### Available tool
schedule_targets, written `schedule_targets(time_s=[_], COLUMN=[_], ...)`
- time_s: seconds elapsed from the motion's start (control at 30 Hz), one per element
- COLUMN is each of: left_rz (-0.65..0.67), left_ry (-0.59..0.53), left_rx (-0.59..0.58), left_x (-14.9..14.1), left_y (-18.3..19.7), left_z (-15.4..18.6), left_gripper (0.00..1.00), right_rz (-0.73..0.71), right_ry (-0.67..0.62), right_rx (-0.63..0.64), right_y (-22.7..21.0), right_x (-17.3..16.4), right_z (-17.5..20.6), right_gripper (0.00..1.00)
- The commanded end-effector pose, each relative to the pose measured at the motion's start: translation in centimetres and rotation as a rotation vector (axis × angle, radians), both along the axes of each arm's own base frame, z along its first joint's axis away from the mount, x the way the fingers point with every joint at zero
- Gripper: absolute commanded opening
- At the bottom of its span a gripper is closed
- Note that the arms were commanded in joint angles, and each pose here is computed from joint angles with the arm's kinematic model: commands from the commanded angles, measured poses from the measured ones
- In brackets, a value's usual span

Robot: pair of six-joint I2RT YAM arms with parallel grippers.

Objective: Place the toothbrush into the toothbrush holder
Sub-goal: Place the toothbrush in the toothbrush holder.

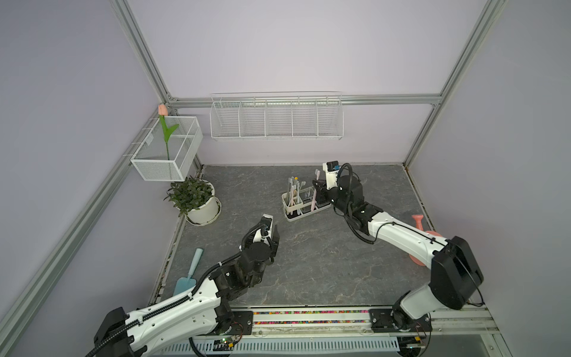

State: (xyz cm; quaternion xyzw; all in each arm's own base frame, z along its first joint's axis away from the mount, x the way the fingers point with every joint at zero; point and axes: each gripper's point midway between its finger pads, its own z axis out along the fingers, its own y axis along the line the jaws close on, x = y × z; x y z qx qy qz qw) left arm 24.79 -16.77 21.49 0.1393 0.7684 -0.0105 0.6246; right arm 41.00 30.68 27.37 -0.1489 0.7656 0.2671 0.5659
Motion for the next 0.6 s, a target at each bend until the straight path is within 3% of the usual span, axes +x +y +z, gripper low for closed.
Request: schedule_targets(time_s=[0.0,0.57], left_rz=[0.07,0.082], left_ry=[-0.036,0.01], left_rx=[-0.046,-0.067], left_x=[0.5,0.9], left_y=[1.4,2.1], left_z=[0.2,-1.9], left_gripper=[0.59,0.61], right_rz=[0.046,0.08], right_ry=[-0.121,-0.098], right_rx=[0.015,0.032], right_y=[2.3,6.1], right_x=[1.0,3.2], right_z=[2.8,-1.2], right_gripper=[0.07,0.07])
